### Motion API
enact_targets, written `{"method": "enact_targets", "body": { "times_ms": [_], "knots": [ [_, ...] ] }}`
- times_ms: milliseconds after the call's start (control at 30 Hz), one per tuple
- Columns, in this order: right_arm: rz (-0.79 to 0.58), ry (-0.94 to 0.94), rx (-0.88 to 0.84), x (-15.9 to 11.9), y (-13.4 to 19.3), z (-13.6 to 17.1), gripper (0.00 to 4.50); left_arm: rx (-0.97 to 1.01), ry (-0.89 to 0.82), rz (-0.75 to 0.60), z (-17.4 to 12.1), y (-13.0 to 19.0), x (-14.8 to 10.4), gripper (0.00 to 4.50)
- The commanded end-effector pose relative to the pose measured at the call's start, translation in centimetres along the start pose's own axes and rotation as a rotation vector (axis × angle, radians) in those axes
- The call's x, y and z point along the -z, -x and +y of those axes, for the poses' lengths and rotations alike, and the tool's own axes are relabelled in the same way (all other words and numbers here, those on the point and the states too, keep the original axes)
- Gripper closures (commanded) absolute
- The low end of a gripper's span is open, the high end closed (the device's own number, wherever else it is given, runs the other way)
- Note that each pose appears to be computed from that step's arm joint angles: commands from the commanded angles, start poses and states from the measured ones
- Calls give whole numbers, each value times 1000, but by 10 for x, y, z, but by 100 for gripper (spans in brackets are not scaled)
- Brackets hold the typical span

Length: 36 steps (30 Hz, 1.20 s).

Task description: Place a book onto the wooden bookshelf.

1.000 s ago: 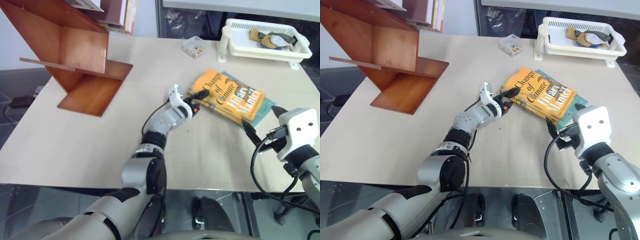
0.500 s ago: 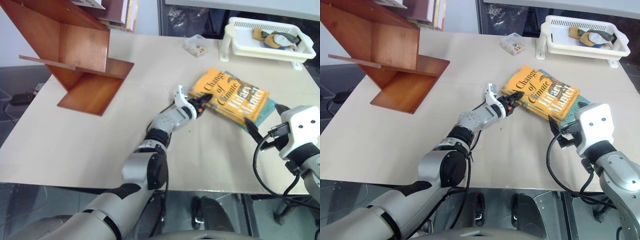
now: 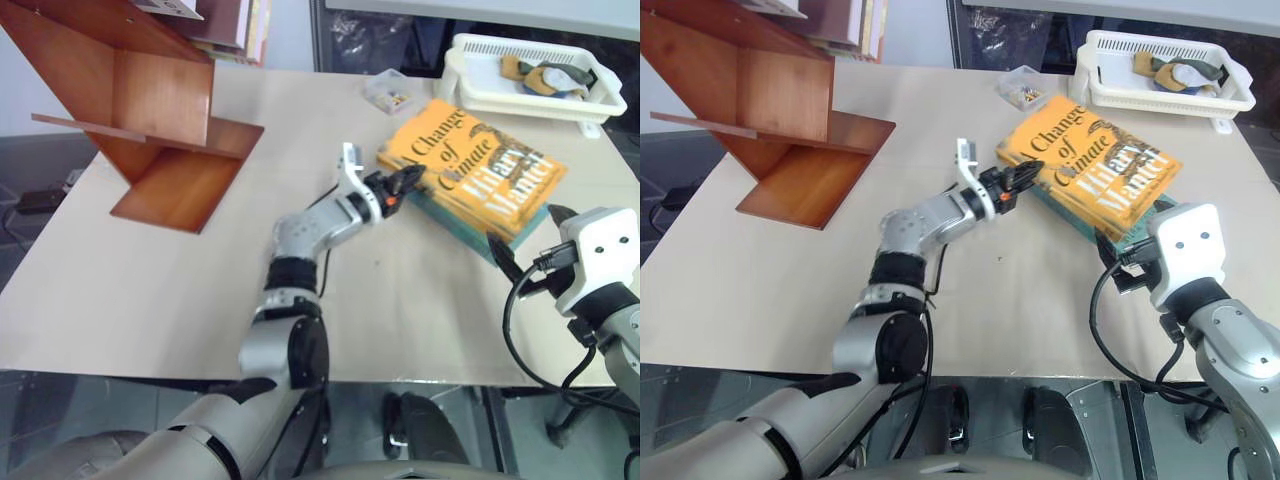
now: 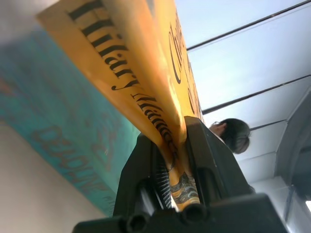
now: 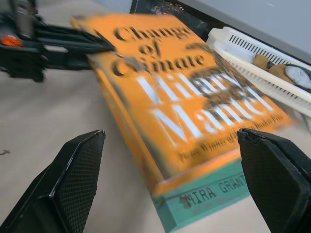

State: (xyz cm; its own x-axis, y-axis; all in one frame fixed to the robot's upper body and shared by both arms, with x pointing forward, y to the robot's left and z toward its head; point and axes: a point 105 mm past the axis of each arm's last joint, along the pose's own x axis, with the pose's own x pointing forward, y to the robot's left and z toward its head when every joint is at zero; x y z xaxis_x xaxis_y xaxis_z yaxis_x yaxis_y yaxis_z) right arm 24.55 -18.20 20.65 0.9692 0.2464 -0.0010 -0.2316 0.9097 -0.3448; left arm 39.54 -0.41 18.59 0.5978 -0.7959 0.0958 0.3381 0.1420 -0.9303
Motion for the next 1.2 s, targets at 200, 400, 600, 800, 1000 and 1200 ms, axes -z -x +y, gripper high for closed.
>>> {"method": "enact_targets", "body": {
  "times_ms": [200, 400, 600, 800, 1000, 1200],
  "knots": [
    [-92, -26, -201, -10, 7, 23, 0, 17, -958, -24, -68, 77, -57, 423],
    [-130, -56, -352, -13, 7, 36, 0, 43, -1615, 36, -93, 117, -70, 423],
    [-211, -35, -532, -23, 3, 49, 0, 123, -2322, 223, -128, 167, -70, 423],
    [-415, -39, -743, -58, 1, 52, 0, -104, -2647, 378, -185, 213, -100, 423],
    [-440, -21, -798, -57, -13, 46, 0, -204, -2760, 461, -222, 231, -104, 423],
    [-494, -11, -822, -65, -24, 46, 0, -437, -2687, 684, -212, 267, -127, 423]
  ]
}}
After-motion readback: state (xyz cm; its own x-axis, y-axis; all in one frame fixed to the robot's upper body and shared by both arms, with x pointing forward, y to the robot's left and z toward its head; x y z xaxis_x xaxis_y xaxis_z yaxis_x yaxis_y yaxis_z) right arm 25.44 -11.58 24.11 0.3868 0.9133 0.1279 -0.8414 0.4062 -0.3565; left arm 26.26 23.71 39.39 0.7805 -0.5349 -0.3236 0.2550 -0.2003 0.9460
